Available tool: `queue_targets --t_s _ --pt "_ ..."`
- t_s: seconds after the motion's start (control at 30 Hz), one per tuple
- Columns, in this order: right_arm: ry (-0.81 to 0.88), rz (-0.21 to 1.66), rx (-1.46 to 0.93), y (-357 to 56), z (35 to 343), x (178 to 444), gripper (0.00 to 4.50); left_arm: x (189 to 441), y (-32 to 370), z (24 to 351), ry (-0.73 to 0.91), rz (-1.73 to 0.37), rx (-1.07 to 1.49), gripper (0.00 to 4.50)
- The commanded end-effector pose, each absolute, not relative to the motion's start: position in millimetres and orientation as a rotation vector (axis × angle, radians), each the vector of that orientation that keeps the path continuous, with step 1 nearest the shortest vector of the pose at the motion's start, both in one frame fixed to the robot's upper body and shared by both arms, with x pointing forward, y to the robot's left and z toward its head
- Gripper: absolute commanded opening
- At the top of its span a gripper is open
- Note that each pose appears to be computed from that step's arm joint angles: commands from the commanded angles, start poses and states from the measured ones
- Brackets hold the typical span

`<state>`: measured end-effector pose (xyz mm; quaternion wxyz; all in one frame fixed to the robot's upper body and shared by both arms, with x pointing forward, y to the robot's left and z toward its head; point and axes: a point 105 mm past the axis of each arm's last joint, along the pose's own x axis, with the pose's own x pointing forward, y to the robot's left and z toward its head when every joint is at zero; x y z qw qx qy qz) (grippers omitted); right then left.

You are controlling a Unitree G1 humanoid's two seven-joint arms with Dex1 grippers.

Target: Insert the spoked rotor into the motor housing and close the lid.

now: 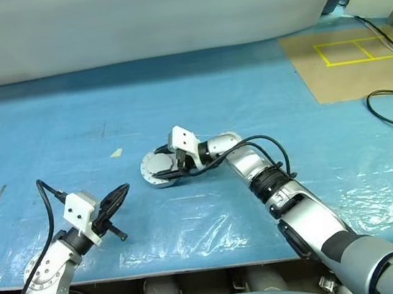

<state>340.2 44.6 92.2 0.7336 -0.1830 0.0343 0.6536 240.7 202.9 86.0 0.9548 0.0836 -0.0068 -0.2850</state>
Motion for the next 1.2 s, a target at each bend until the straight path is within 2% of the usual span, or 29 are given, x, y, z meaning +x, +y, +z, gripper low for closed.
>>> queue_targets --t_s 0.03,0.43,0.73,0.87,1.0,1.07,1.2 --pt "0.056 1.433 -0.430 46 92 339 2.96 241 208 96 -0.050 -0.565 0.202 0.00" --pt "0.072 1.415 -0.479 45 85 339 2.96 244 204 93 -0.048 -0.573 0.198 0.00" --pt "0.228 1.402 -0.597 24 56 342 2.96 248 203 96 -0.059 -0.574 0.200 0.00" --pt "0.331 1.416 -0.554 16 45 337 2.96 258 193 96 -0.071 -0.596 0.184 0.00" --pt "0.350 1.404 -0.573 12 41 336 2.96 271 177 97 -0.086 -0.642 0.171 0.00" --pt "0.350 1.397 -0.557 12 42 336 2.96 274 167 94 -0.075 -0.682 0.177 0.00" --pt "0.332 1.386 -0.533 14 48 336 2.96 283 156 69 0.061 -0.711 0.228 0.00"
